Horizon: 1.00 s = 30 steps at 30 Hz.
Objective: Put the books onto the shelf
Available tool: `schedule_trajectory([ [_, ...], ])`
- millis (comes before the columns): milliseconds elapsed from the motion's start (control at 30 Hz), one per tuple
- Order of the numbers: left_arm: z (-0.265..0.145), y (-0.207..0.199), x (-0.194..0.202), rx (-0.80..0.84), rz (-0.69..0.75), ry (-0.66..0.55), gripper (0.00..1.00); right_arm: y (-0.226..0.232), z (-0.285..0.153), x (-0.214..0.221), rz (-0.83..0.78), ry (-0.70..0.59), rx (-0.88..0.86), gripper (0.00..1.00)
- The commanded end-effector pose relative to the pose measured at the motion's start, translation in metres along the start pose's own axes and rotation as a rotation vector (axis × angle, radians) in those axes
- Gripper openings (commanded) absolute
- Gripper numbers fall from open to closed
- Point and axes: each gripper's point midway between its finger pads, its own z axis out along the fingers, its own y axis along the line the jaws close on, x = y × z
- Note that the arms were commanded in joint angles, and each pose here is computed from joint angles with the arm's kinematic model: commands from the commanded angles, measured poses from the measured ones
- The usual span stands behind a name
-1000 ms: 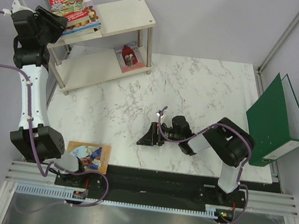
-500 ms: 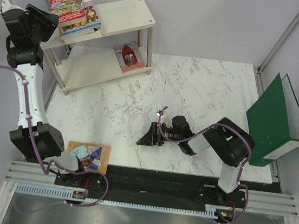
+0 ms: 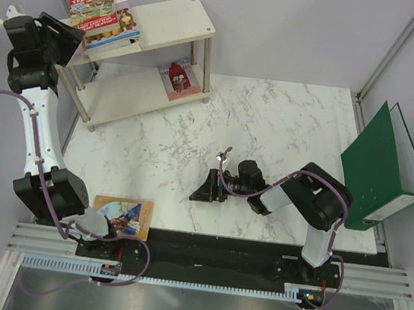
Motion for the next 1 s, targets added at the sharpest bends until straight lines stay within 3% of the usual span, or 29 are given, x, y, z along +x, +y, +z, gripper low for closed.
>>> schedule_trajectory([
  [0, 0.002, -0.003, -0.003, 0.024, -0.045, -0.004, 0.64, -0.070, -0.017, 0.069, 0.195, 0.163, 0.263, 0.98],
  [200, 0.010, -0.011, -0.010, 0.066, -0.102, -0.039, 0.63, -0.069, -0.017, 0.070, 0.196, 0.164, 0.261, 0.98],
  [400, 0.021, -0.004, -0.013, 0.051, -0.118, -0.056, 0.55, -0.070, -0.016, 0.070, 0.199, 0.166, 0.259, 0.98],
  [600, 0.028, 0.002, -0.010, 0.049, -0.152, -0.054, 0.39, -0.070, -0.016, 0.071, 0.205, 0.170, 0.259, 0.98],
  [800, 0.025, -0.001, -0.017, 0.063, -0.153, -0.094, 0.08, -0.070, -0.016, 0.072, 0.207, 0.171, 0.257, 0.98],
  [967, 0.021, -0.007, -0.020, 0.084, -0.149, -0.101, 0.02, -0.070, -0.016, 0.071, 0.206, 0.171, 0.256, 0.98],
])
